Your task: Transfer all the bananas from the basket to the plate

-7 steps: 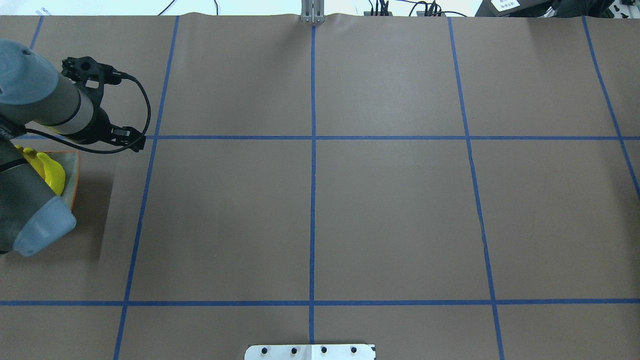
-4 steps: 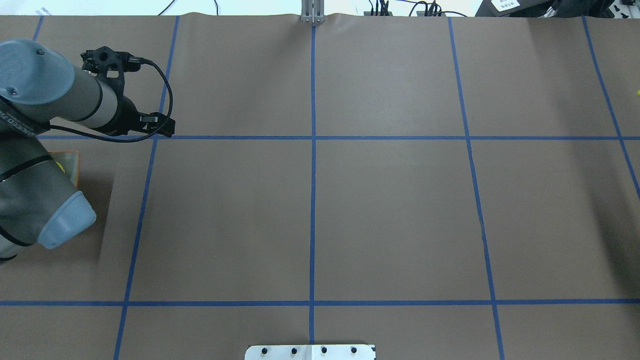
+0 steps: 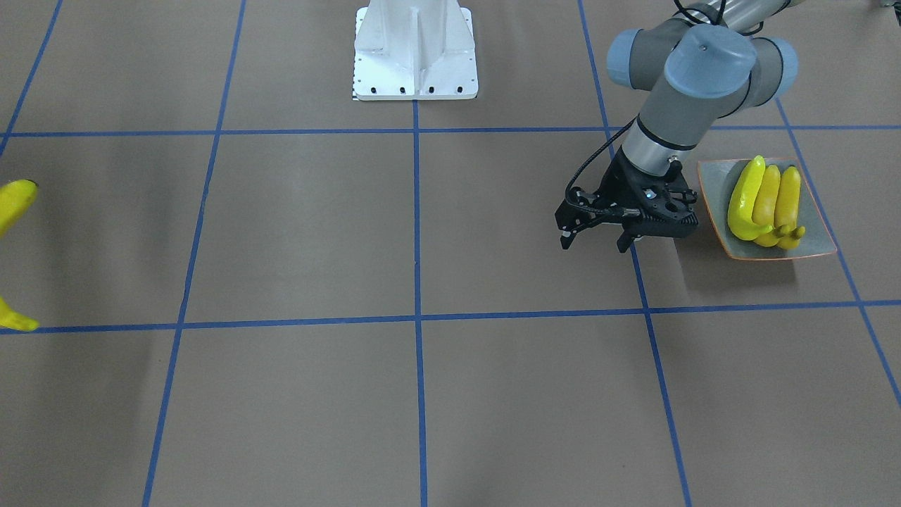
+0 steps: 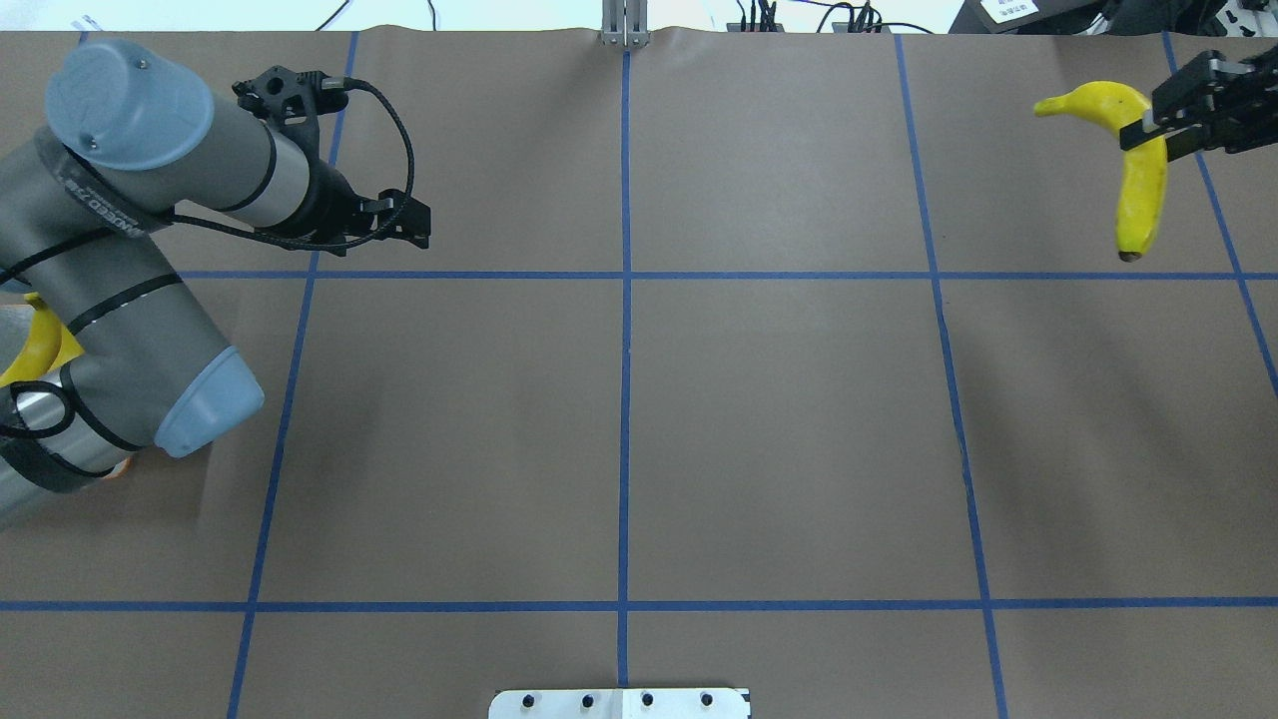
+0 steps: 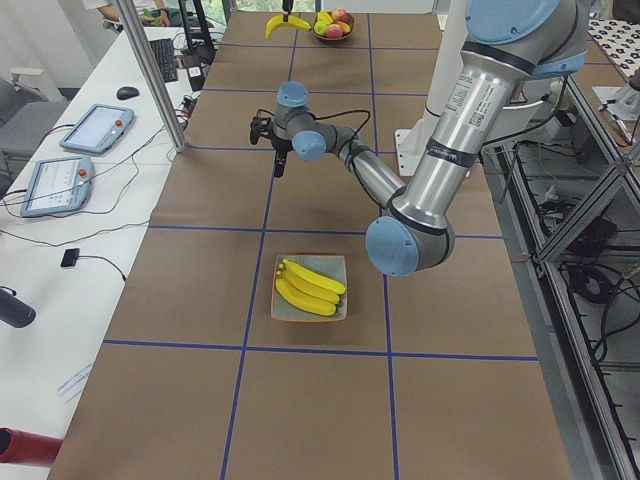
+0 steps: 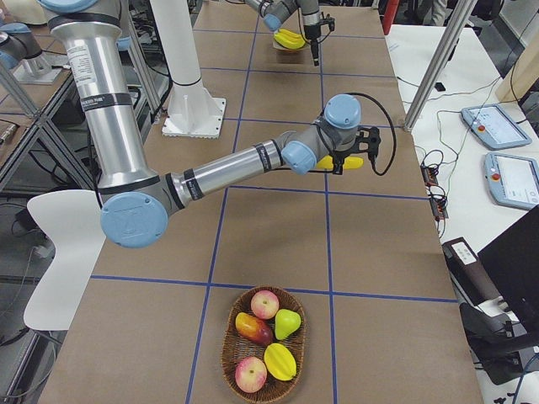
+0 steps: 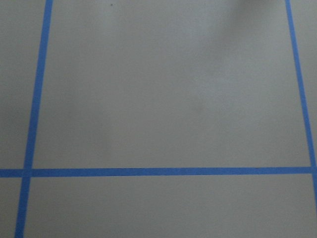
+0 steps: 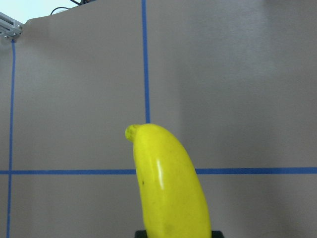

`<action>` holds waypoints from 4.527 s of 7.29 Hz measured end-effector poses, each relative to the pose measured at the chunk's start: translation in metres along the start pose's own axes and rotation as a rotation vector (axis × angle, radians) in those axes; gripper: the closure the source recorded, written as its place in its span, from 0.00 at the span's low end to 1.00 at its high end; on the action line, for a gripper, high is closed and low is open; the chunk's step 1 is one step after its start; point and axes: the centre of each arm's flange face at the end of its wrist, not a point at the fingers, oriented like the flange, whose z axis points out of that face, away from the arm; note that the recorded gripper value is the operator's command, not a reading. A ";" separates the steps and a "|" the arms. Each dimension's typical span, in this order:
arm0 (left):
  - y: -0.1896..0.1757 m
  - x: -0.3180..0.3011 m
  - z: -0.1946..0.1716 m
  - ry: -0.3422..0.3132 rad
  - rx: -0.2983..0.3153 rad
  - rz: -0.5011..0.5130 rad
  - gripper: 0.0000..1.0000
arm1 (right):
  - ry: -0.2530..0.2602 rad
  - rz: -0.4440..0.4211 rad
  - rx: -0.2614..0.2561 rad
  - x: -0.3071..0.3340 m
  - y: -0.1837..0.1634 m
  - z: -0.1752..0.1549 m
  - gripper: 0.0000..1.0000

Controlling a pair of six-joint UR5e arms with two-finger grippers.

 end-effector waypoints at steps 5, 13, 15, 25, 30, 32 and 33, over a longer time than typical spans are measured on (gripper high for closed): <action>0.015 0.074 -0.007 0.144 -0.004 -0.072 0.00 | -0.119 0.116 0.117 -0.142 0.051 0.078 1.00; 0.071 0.178 -0.021 0.392 -0.046 0.045 0.01 | -0.324 0.099 0.080 -0.237 0.165 0.177 1.00; 0.082 0.187 -0.014 0.397 -0.052 0.127 0.01 | -0.306 0.095 0.061 -0.250 0.170 0.182 1.00; 0.102 0.205 -0.011 0.421 -0.065 0.206 0.10 | -0.334 0.047 0.031 -0.278 0.185 0.184 1.00; 0.103 0.203 -0.008 0.416 -0.065 0.203 1.00 | -0.339 0.039 0.018 -0.279 0.188 0.182 0.96; 0.104 0.203 -0.010 0.418 -0.066 0.198 1.00 | -0.338 0.034 0.014 -0.278 0.188 0.183 0.00; 0.104 0.203 -0.011 0.420 -0.067 0.196 1.00 | -0.337 0.031 0.014 -0.276 0.188 0.183 0.00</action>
